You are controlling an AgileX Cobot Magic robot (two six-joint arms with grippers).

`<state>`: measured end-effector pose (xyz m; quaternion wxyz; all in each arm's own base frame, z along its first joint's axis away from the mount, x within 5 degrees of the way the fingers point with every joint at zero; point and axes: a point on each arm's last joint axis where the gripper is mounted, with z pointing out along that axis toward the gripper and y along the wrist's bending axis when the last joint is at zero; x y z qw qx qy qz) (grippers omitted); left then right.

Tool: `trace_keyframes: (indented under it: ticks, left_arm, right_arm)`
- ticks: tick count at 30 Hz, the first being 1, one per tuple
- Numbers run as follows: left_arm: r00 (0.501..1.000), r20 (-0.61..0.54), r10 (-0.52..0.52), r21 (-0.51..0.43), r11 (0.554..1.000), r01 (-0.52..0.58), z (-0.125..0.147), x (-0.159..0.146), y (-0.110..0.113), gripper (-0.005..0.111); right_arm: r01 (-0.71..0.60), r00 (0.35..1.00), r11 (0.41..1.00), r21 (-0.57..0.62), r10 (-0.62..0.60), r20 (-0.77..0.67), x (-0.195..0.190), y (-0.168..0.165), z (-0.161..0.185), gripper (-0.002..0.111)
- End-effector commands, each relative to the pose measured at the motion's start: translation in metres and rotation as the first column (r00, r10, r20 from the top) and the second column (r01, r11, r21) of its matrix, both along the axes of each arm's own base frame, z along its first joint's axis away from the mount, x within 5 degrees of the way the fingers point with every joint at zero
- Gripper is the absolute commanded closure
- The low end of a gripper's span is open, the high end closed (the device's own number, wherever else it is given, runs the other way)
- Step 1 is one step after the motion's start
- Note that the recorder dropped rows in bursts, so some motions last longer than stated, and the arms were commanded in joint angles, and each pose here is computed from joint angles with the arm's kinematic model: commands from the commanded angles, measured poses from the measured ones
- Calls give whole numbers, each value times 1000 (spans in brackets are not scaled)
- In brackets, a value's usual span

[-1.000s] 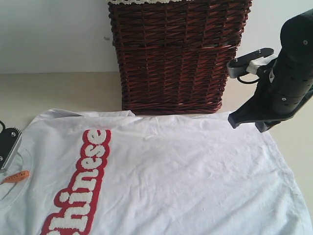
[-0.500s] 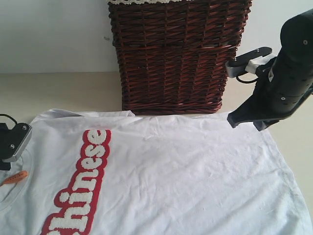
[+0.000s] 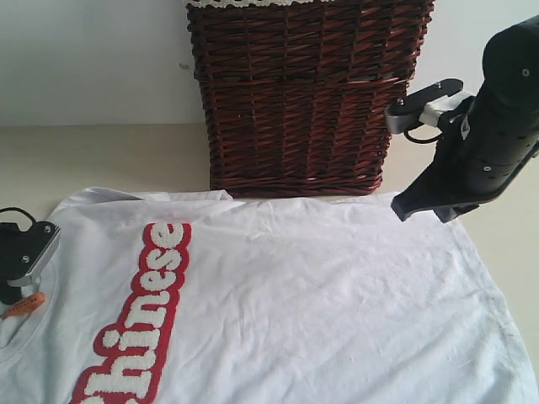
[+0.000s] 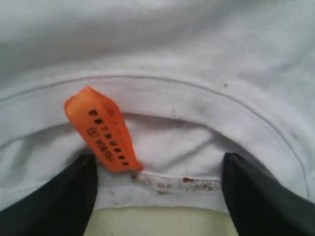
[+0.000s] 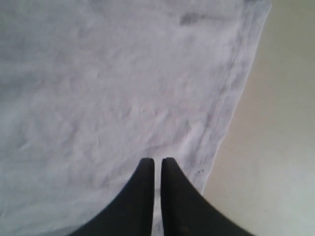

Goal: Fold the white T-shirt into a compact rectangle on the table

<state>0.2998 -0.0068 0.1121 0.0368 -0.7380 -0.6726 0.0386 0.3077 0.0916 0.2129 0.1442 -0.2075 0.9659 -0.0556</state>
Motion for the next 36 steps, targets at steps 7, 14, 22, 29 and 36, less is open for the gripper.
trace_keyframes:
  ticks: [7, 14, 22, 29, 36]
  left_arm:
    - [1000, -9, 5, -7, 1000, -5, -19, 2, 0, 37]
    - [1000, -9, 5, -7, 1000, -5, -19, 2, 0, 37]
    - [1000, -9, 5, -7, 1000, -5, -19, 2, 0, 37]
    - [1000, -9, 5, -7, 1000, -5, -19, 2, 0, 37]
    - [1000, -9, 5, -7, 1000, -5, -19, 2, 0, 37]
  right_arm:
    - [-146, 989, 988, 59, 147, -10, -1, 7, 3, 43]
    - [-138, 990, 988, 64, 138, 1, 0, 8, 3, 35]
    - [-262, 965, 965, 22, 262, -24, -2, 7, 2, 35]
    - [-484, 874, 867, -122, 472, -117, -5, -2, 1, 31]
    - [-739, 667, 657, -147, 687, -287, -22, -11, -20, 6]
